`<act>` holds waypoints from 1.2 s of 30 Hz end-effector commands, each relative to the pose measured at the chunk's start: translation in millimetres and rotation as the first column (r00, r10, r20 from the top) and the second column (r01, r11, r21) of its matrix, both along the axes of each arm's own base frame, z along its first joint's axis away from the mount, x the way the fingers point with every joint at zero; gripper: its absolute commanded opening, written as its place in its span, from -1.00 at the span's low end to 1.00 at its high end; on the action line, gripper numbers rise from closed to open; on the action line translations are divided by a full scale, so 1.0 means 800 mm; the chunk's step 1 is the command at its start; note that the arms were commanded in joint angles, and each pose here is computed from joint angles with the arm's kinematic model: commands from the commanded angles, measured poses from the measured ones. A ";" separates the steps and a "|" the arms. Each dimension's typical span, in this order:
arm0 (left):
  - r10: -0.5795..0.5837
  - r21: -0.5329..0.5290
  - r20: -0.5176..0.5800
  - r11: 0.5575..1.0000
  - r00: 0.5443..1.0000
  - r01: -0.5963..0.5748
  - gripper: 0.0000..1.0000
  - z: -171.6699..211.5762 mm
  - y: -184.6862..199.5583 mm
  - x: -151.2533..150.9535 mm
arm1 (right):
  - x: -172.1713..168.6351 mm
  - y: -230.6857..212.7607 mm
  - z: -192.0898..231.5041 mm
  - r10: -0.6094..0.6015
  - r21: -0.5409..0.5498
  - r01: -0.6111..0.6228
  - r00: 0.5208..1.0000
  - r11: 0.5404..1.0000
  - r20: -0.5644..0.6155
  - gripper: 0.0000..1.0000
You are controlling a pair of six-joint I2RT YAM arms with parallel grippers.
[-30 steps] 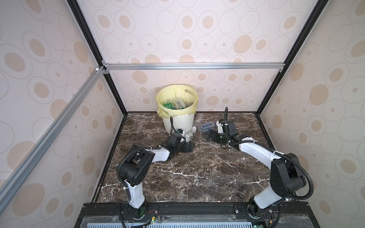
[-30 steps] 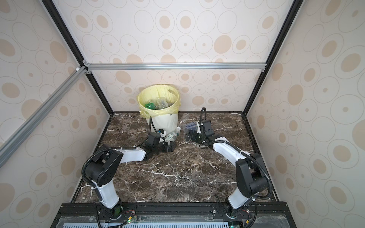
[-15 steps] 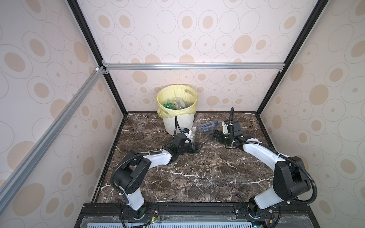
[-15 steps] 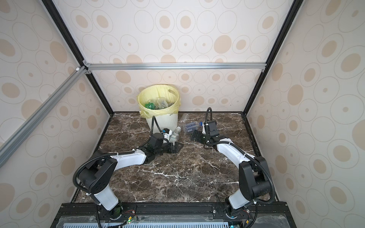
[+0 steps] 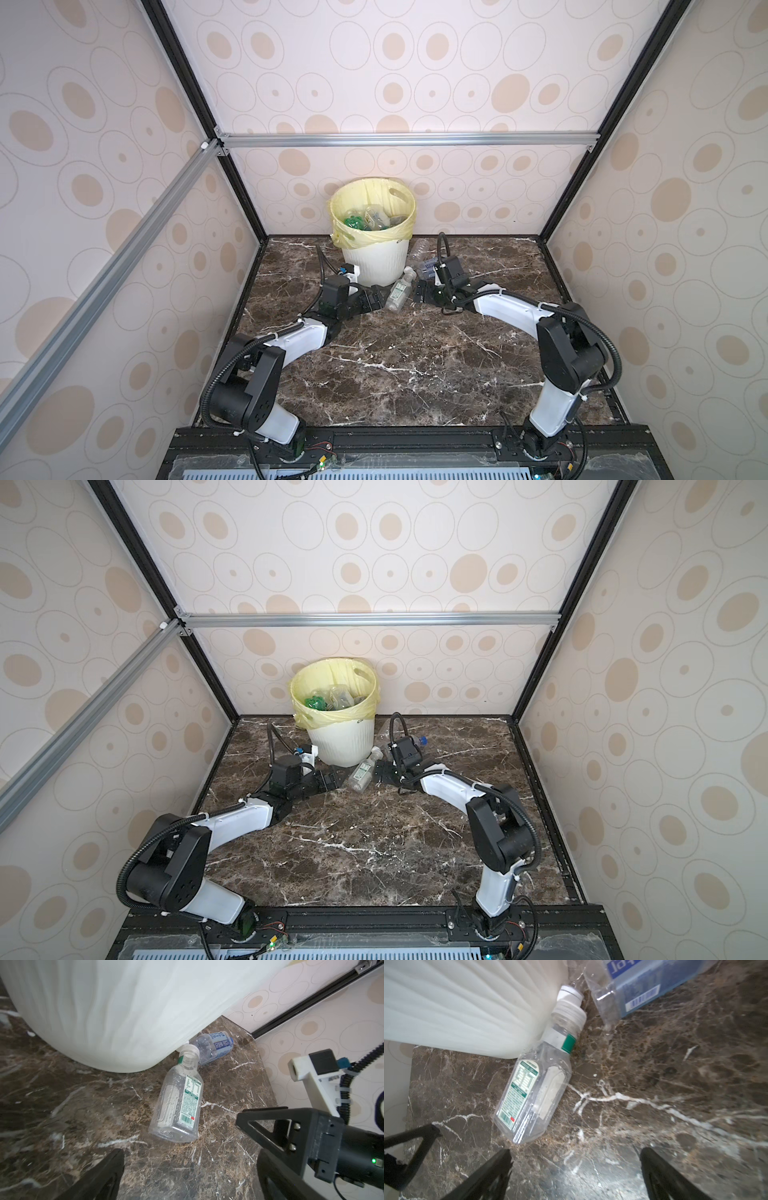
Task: Throw the plastic bottles in the bin
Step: 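Lower both grippers toward the small clear green-label bottle by the bin base, then close the right gripper around the body of the small clear bottle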
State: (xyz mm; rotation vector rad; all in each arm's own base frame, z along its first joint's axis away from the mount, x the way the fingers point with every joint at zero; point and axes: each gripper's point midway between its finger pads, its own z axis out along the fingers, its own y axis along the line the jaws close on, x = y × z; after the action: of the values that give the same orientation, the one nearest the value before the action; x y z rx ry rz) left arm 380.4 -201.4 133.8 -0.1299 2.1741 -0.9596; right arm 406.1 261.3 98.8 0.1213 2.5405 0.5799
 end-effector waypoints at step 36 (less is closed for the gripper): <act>0.042 -0.157 -0.002 0.987 0.999 -0.041 0.98 0.017 0.037 -0.004 | -0.012 -0.014 -0.011 -0.028 -0.250 0.044 0.997 0.967 0.069 1.00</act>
State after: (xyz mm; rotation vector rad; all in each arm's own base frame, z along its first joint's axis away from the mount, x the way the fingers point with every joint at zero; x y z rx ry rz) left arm 374.1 -171.1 142.2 -0.2483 2.1143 -1.0764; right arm 401.2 268.6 76.7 0.1194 2.5349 0.3291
